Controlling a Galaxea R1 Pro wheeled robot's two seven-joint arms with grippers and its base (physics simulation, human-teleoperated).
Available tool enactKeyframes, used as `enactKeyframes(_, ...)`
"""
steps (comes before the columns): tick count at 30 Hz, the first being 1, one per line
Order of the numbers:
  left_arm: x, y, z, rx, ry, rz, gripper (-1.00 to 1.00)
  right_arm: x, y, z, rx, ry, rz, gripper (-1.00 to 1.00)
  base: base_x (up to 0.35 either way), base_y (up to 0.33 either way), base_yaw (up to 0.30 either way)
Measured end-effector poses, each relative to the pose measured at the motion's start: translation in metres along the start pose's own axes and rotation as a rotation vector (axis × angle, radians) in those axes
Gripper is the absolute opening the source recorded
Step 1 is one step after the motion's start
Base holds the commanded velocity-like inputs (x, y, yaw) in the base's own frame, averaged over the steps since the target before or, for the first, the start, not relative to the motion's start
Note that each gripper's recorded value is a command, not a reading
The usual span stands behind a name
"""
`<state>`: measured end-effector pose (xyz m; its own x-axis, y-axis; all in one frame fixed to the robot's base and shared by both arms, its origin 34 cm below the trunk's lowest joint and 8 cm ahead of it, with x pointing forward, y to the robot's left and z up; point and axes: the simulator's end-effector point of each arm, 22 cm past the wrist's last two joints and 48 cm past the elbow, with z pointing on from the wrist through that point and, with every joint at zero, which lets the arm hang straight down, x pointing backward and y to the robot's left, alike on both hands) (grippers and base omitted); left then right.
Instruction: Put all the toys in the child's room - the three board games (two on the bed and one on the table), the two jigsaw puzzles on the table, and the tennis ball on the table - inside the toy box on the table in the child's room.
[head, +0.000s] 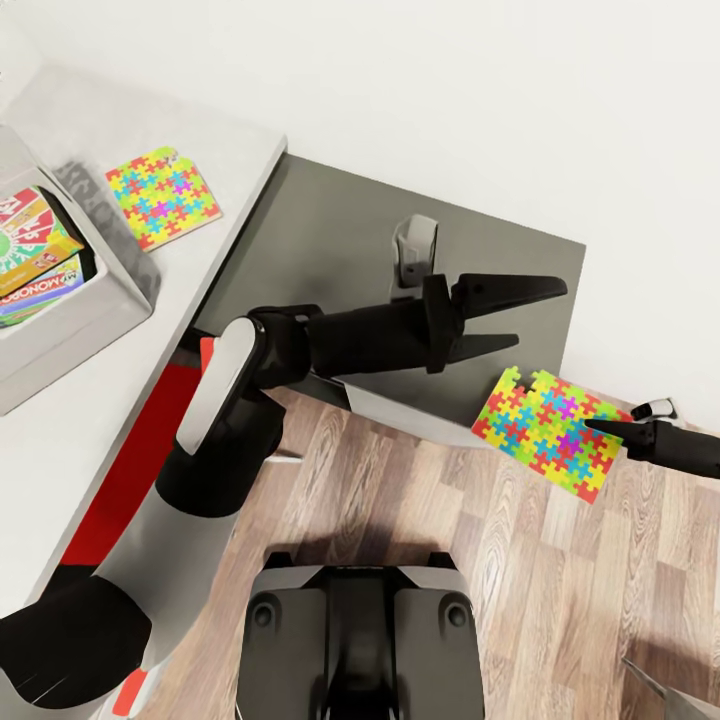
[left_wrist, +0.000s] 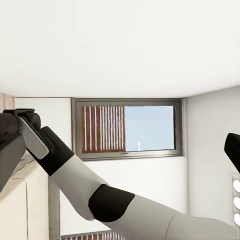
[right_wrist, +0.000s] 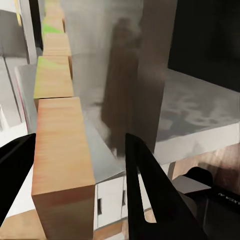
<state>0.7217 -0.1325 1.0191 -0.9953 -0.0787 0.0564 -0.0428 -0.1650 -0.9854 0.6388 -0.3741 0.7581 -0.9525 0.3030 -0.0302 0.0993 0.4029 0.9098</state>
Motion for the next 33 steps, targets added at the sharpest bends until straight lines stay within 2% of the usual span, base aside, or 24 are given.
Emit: enactKeyframes(33, 0.005, -0.028, 0.004, -0.003, 0.009, 0.047, 1.00, -0.013, 0.028, -0.019, 0.005, -0.010, -0.054, -1.00, 0.000, 0.000, 0.000)
